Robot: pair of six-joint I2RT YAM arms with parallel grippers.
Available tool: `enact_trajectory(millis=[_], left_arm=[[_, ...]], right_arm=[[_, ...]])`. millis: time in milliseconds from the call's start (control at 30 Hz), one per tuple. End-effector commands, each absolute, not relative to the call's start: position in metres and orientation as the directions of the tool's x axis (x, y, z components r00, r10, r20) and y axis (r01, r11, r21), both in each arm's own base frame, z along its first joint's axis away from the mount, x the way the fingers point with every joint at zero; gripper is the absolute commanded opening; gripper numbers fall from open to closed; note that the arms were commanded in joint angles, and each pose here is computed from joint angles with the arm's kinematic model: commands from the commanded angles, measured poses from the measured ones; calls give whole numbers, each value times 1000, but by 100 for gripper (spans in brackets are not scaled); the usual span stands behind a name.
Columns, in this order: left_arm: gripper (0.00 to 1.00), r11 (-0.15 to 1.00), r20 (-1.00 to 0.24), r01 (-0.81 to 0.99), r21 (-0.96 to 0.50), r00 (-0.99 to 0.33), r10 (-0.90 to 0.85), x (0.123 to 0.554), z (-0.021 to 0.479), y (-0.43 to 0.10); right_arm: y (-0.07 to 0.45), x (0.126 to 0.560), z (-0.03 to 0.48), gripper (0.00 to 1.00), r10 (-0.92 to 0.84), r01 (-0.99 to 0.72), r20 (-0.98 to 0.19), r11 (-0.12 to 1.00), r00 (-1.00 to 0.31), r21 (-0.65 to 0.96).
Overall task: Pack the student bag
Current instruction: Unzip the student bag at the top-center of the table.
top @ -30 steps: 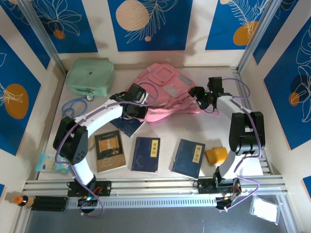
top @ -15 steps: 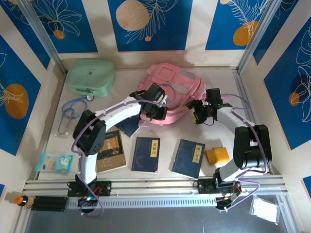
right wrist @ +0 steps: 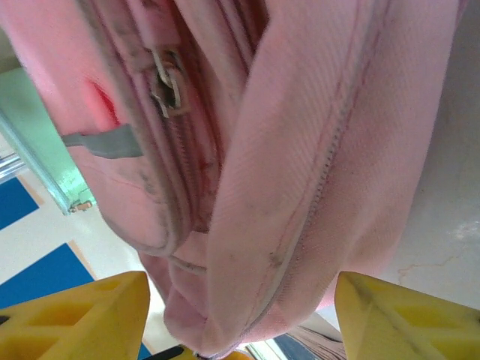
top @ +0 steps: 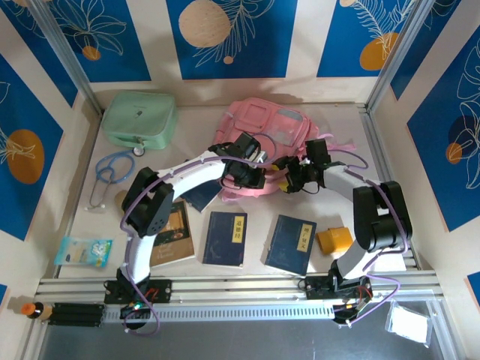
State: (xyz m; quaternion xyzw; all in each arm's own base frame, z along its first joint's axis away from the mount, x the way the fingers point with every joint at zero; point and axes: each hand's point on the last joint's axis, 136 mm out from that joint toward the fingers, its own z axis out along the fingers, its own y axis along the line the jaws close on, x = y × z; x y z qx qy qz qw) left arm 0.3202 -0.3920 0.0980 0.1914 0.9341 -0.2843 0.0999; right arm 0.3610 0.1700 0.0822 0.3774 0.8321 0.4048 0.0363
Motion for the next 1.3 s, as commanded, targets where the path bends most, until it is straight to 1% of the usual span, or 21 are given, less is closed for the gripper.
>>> enact_trajectory(millis=[0, 67, 300, 333, 433, 500, 600, 833, 967, 1133, 1267], left_arm=[[0, 741, -289, 422, -522, -905, 311, 317, 102, -402], [0, 747, -283, 420, -516, -906, 314, 316, 100, -401], [0, 759, -276, 418, -500, -907, 318, 315, 97, -396], [0, 760, -275, 420, -497, -906, 321, 314, 97, -395], [0, 768, -280, 426, -479, -903, 326, 315, 97, -391], [0, 775, -285, 434, -460, -899, 334, 316, 98, -388], [0, 790, -294, 454, -411, -887, 356, 318, 101, -378], [0, 842, -273, 500, -202, -855, 441, 318, 104, -334], [0, 869, -249, 485, -98, -858, 450, 322, 99, -302], [0, 892, -245, 450, 36, -862, 445, 337, 100, -264], [0, 888, -255, 455, 74, -852, 457, 347, 101, -259]], right_arm=[[179, 355, 76, 63, 638, 619, 292, 376, -713, 689], [181, 354, 71, 59, 636, 624, 295, 383, -713, 681], [182, 352, 59, 35, 642, 630, 292, 391, -709, 671], [181, 352, 59, 34, 643, 628, 286, 396, -710, 670], [179, 352, 58, 25, 650, 627, 272, 405, -710, 666], [177, 352, 56, 20, 657, 628, 261, 415, -707, 659], [173, 355, 56, 18, 655, 598, 216, 441, -724, 669], [153, 363, 56, 15, 686, 583, 130, 485, -716, 652], [144, 367, 55, 15, 694, 576, 99, 499, -713, 647], [128, 378, 60, 15, 700, 544, 34, 523, -714, 657], [119, 392, 68, 15, 671, 479, -45, 573, -740, 665]])
